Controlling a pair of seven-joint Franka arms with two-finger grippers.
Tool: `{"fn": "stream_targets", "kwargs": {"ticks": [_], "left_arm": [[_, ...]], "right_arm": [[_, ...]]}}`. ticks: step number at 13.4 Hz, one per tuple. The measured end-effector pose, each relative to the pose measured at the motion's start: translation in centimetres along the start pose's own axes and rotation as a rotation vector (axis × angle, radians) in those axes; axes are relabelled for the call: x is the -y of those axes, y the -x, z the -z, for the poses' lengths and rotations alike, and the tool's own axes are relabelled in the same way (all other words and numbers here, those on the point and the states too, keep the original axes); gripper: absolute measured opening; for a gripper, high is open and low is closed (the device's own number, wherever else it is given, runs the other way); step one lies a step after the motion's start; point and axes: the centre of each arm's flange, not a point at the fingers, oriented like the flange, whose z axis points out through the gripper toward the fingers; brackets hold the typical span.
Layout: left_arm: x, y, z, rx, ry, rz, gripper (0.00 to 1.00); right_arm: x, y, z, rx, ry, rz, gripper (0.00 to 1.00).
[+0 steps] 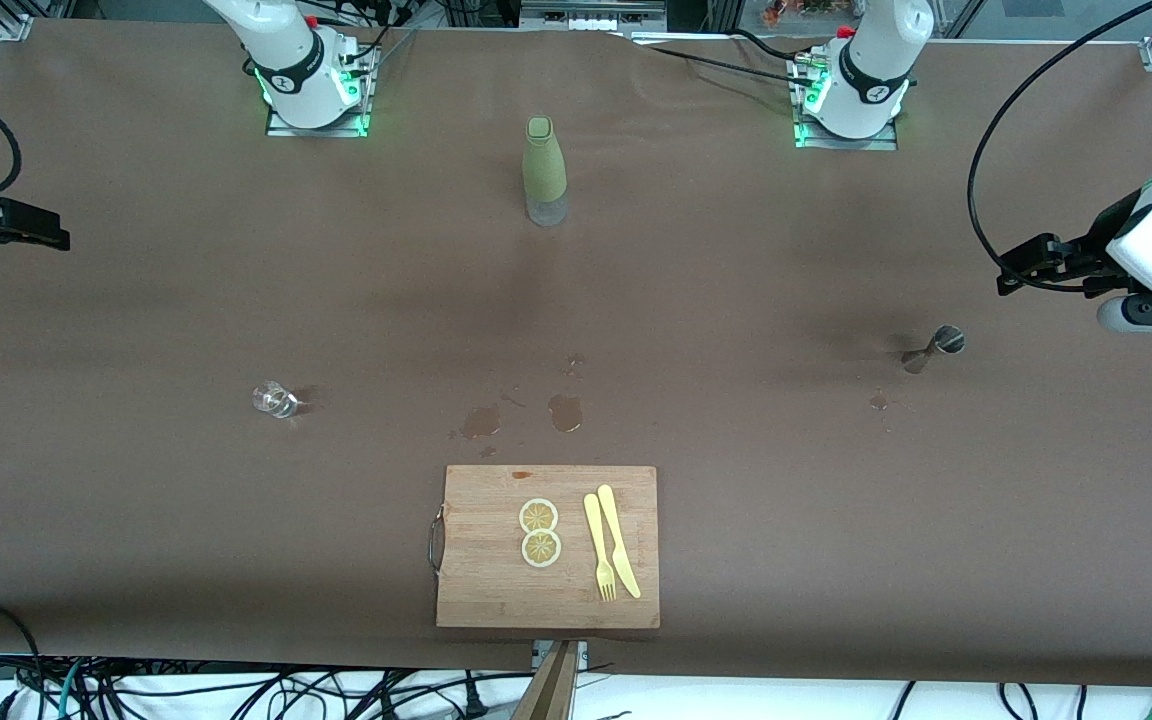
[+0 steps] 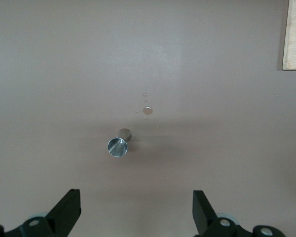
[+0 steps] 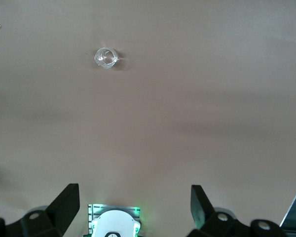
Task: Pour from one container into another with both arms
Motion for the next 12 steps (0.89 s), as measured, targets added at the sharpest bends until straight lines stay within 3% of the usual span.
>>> {"fn": "stream_targets", "kwargs": {"ticks": [4,12], "left_arm": [[0.1,-0.1,0.3,-0.017,0.0,0.0,1.0],[0.2,0.0,0.4,-0.021,0.001,0.001,1.0]], "right_arm": [[0.7,1.3,1.9,-0.042,0.007,0.006,1.0],[2.3,0.9,1.8,-0.049,-0.01,-0.04,1.0]]}}
